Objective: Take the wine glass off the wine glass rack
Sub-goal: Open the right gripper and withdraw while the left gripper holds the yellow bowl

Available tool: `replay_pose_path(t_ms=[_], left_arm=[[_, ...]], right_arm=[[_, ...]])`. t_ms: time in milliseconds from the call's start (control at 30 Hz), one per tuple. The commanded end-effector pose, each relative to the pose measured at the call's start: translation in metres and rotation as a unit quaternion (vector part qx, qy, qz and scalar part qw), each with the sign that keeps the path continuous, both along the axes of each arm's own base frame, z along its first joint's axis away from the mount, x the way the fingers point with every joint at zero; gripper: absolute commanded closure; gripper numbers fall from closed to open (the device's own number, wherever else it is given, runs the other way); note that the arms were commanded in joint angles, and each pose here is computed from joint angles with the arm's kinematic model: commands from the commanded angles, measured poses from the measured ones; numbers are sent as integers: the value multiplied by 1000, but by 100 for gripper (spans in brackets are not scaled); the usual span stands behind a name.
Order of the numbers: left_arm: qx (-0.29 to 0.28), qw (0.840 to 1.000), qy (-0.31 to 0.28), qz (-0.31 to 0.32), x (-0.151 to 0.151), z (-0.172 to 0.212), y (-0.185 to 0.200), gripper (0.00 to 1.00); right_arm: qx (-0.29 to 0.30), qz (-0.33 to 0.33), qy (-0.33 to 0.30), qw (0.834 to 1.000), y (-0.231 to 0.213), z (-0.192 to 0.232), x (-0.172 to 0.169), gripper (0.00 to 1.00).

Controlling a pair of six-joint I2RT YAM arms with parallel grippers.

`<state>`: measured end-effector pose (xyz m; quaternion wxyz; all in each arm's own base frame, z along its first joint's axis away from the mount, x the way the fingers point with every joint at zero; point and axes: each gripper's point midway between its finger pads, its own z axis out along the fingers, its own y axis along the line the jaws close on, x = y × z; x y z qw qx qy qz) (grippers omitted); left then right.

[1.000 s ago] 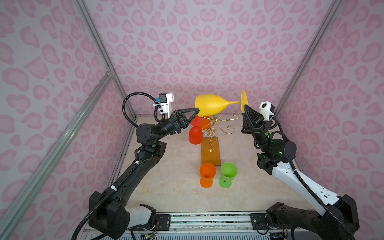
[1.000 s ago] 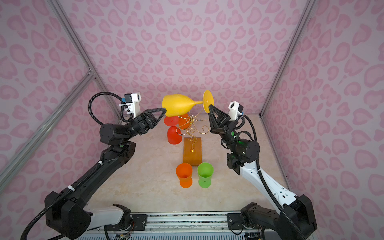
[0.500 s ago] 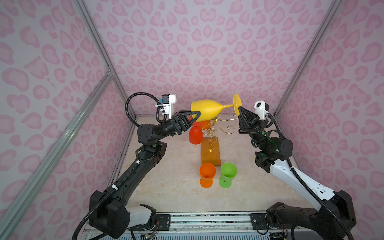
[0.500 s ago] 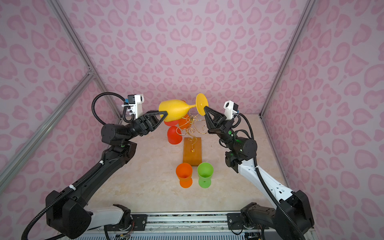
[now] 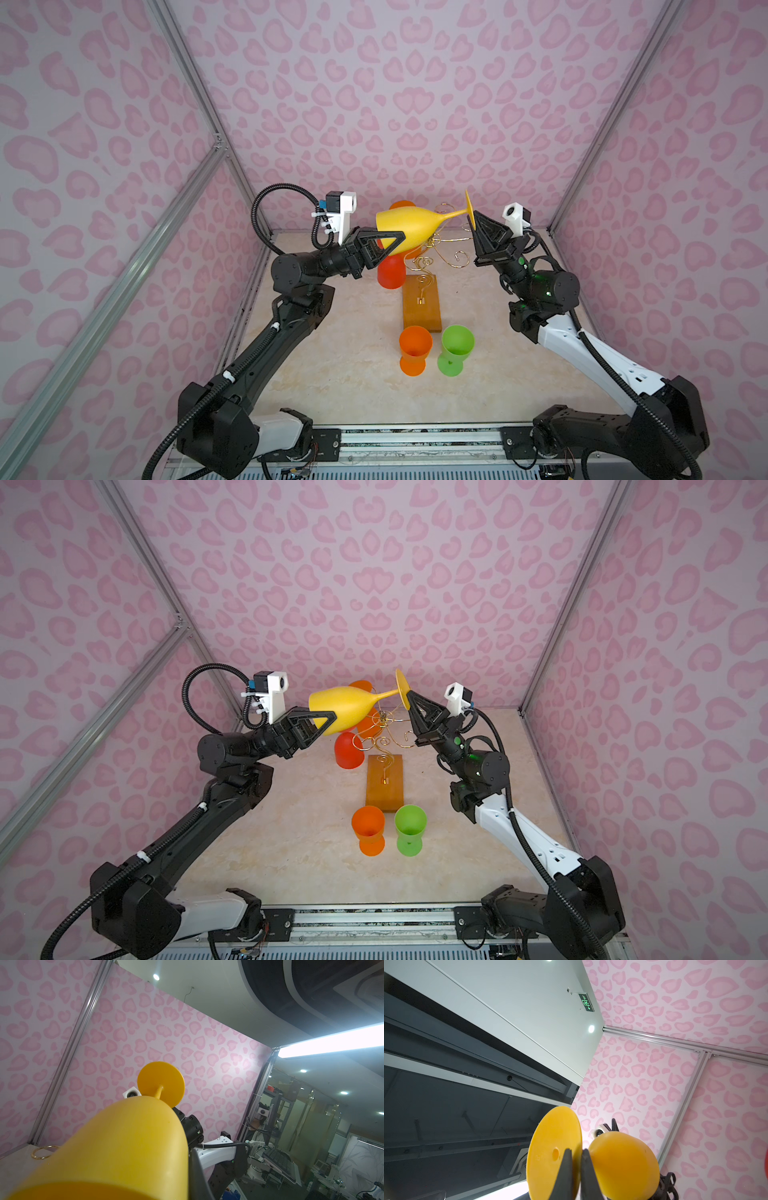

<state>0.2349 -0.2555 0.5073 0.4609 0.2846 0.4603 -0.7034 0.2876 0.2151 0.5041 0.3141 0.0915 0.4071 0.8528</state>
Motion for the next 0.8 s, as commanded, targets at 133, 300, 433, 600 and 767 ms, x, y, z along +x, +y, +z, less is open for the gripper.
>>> replay_pose_path(t_ms=[133, 300, 433, 600, 767], left_arm=[[1, 1000, -28, -3, -14, 11, 3, 98], [30, 998, -57, -15, -30, 14, 3, 98], [70, 995, -74, -6, -40, 12, 4, 98], [147, 986, -77, 31, -49, -6, 8, 98], [208, 970, -82, 96, -66, -17, 26, 98]], right_arm=[[-60, -41, -22, 997, -10, -8, 3, 67], [-181, -131, -18, 974, -31, -15, 9, 54], [-331, -243, -1, 912, -61, -29, 4, 51], [-431, -334, 28, 838, -102, -46, -8, 51], [-443, -359, 65, 819, -127, -66, -11, 53]])
